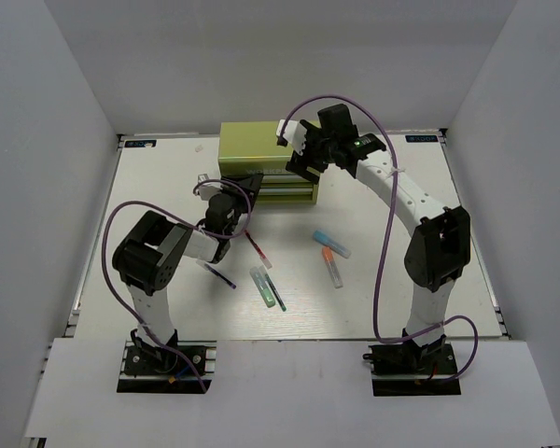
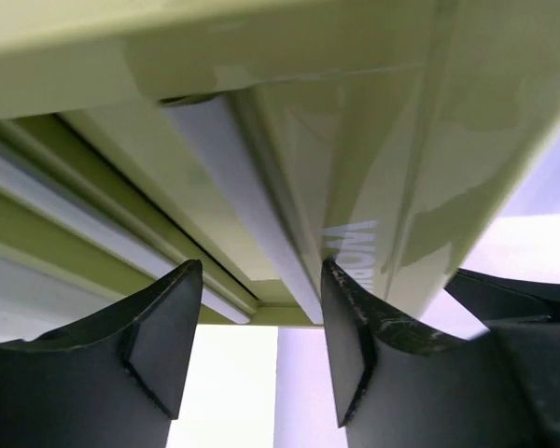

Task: Sort the stationery into containers
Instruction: Open the drawer in the storage box.

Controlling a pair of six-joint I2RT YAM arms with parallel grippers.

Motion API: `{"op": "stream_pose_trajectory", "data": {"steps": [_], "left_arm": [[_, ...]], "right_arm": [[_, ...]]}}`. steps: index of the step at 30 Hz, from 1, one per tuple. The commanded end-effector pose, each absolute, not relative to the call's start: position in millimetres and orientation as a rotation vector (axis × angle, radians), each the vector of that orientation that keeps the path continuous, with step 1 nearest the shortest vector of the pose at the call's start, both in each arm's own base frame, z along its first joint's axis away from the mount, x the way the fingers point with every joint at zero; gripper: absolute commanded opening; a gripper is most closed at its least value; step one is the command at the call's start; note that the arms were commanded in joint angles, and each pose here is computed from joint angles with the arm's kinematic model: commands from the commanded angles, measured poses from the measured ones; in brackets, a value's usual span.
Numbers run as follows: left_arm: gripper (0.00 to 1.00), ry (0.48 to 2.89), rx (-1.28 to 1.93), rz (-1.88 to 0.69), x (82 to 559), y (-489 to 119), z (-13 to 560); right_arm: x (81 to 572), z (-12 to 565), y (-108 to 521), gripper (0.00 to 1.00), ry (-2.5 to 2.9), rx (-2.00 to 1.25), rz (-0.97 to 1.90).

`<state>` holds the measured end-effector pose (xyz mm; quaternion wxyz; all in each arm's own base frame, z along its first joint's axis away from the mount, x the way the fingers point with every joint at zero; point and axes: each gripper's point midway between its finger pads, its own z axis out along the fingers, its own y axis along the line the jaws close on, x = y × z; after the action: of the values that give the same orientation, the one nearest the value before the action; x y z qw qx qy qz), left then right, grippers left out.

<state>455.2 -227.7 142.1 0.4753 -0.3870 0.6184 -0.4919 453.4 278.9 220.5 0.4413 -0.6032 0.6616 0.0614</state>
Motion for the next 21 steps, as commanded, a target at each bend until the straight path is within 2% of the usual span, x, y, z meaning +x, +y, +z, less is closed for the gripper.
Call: {"op": "stream_pose_trajectory", "data": {"steps": [1,10,16,21], "left_arm": [[0.62,1.427,-1.004,-1.227,462.4,-218.5,150.7],[0.62,1.411,-1.031,-1.225,476.4,-221.7,141.3],[0.61,1.333,-1.04,-1.274,486.4,-223.0,155.6],[0.46,1.253,-1.034,-1.347,487.6,-223.7,148.7]], "right_arm": [[455.0,227.2,284.0,0.86,1.618,-1.502,0.153],[456.5,225.8,281.1,0.86,1.625,-1.501,0.14],[456.6,221.2,279.5,0.84,1.629,-1.515,0.13],[456.1,217.5,278.0,0.83,1.619,-1.55,0.121]]}}
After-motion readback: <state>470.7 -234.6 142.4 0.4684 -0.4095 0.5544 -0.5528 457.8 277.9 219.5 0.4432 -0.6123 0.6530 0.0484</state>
